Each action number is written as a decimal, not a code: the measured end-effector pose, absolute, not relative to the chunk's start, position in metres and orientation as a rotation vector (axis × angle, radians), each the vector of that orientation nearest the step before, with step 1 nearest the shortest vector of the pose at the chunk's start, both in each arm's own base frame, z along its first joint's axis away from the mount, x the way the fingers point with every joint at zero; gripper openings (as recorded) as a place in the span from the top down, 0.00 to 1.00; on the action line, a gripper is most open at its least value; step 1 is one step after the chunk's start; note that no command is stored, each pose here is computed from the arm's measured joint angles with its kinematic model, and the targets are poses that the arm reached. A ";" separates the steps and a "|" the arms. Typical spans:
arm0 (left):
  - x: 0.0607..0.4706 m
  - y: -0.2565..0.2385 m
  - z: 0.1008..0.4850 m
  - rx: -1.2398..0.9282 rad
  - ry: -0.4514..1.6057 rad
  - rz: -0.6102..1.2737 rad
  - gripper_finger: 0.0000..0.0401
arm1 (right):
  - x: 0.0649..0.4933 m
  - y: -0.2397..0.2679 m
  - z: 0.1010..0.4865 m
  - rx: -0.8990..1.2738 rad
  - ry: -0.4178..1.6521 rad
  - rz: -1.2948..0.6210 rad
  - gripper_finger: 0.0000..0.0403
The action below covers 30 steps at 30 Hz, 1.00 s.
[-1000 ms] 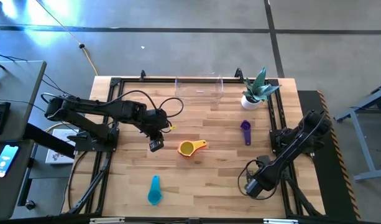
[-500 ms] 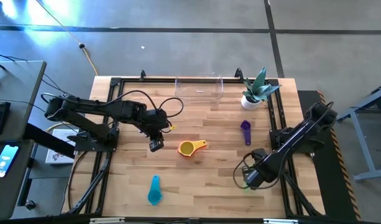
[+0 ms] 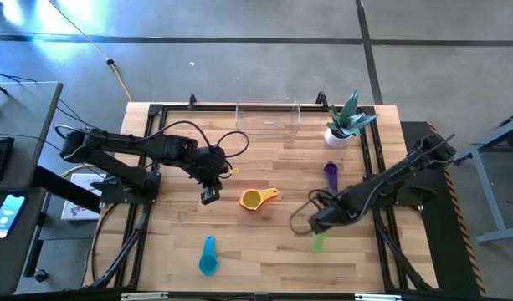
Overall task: Nest measuring cups in basket
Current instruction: Move the green measuring cup to the center
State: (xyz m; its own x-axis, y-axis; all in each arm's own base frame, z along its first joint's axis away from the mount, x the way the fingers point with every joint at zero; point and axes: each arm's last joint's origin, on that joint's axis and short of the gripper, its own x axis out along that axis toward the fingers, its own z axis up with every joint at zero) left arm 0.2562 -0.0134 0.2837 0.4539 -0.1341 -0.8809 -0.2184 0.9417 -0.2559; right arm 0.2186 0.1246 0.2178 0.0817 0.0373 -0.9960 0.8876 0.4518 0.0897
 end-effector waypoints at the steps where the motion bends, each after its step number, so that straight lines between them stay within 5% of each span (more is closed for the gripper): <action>1: 0.257 -0.013 0.284 -0.353 1.093 0.048 0.89 | 0.223 0.121 0.222 0.905 1.331 -0.773 1.00; 15: 0.262 -0.013 0.287 -0.394 1.044 0.061 0.89 | 0.263 0.048 0.250 0.717 1.275 -0.570 1.00; 30: 0.265 -0.014 0.289 -0.703 0.994 0.222 0.89 | 0.275 -0.037 0.275 0.303 1.247 -0.272 1.00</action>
State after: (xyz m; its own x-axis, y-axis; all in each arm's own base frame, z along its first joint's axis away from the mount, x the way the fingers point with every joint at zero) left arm 0.2650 -0.0136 0.2888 0.5439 -0.1375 -0.8278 -0.4764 0.7615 -0.4395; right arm 0.2750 -0.0366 0.2753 0.2956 -0.0369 -0.9546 0.3632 0.9285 0.0765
